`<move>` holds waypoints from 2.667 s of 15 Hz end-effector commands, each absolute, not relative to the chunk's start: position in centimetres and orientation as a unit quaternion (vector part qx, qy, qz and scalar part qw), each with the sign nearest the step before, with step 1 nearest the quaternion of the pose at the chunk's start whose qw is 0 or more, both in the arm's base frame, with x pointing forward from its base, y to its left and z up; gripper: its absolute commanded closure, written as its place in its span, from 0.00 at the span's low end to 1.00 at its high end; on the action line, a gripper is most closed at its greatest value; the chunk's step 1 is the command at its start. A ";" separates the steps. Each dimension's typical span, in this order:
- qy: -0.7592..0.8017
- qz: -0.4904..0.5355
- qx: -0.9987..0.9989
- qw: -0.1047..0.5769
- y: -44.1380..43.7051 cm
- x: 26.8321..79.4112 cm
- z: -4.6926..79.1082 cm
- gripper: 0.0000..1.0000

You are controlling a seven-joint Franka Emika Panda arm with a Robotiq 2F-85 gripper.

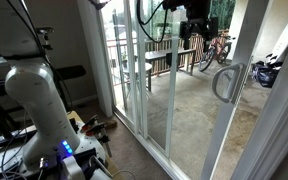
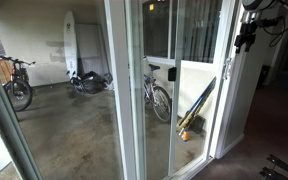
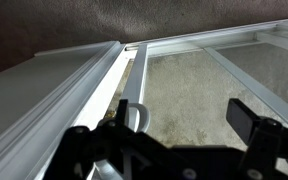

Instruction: Slide the glass door to the left.

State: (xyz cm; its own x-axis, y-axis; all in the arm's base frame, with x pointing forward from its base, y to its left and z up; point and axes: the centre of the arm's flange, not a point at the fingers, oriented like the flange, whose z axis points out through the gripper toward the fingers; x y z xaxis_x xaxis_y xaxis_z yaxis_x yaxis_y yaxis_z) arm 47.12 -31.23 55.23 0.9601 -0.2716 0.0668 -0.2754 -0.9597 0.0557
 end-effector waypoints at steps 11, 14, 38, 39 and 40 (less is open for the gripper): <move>-0.111 0.025 0.992 0.047 -33.9 47.4 52.7 0.00; -0.119 0.052 0.990 0.058 -36.7 47.1 52.4 0.00; -0.150 0.039 0.986 0.057 -44.0 50.2 53.5 0.00; -0.150 0.034 0.987 0.055 -44.2 50.2 53.4 0.00; -0.150 0.032 0.987 0.054 -44.3 50.3 53.4 0.00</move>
